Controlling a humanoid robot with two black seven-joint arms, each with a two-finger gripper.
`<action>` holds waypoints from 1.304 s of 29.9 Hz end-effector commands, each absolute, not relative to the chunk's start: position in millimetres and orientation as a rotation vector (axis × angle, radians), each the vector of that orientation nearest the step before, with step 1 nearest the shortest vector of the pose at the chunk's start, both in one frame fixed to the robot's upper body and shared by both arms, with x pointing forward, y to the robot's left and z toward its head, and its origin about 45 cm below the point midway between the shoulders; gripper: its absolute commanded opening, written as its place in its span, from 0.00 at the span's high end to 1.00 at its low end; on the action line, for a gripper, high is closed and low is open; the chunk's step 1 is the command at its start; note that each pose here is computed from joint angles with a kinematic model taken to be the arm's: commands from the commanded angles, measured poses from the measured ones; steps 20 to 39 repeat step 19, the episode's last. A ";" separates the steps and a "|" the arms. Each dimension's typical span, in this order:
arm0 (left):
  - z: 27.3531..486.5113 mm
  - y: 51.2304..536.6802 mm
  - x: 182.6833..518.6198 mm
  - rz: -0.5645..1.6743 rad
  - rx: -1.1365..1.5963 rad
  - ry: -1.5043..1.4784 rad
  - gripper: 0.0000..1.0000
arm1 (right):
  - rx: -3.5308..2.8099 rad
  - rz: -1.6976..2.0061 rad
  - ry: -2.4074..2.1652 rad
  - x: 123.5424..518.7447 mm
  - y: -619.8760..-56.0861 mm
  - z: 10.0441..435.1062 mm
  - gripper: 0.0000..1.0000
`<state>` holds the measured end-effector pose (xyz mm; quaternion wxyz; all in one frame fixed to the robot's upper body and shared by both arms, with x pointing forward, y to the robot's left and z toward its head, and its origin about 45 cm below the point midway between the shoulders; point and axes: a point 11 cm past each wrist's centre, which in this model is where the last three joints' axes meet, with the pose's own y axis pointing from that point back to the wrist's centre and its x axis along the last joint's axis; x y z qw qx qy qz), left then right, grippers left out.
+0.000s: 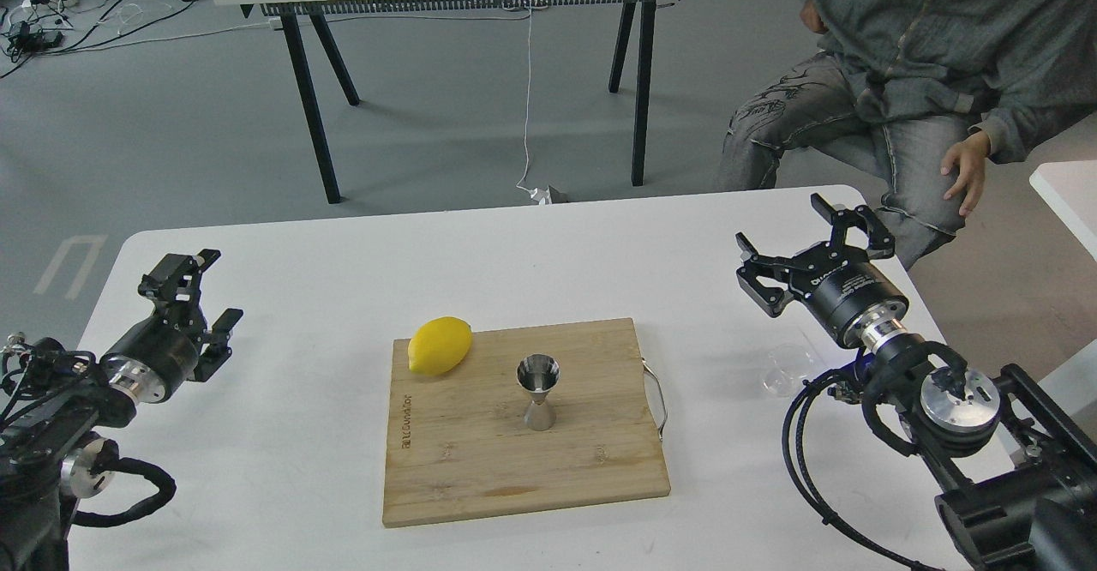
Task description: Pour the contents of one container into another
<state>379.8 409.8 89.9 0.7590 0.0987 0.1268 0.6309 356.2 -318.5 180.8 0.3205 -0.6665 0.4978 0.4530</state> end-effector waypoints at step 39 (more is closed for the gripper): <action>133.6 441.5 401.8 1.521 -0.002 0.265 0.00 | -1.601 1.202 1.407 354.0 -361.9 119.4 0.01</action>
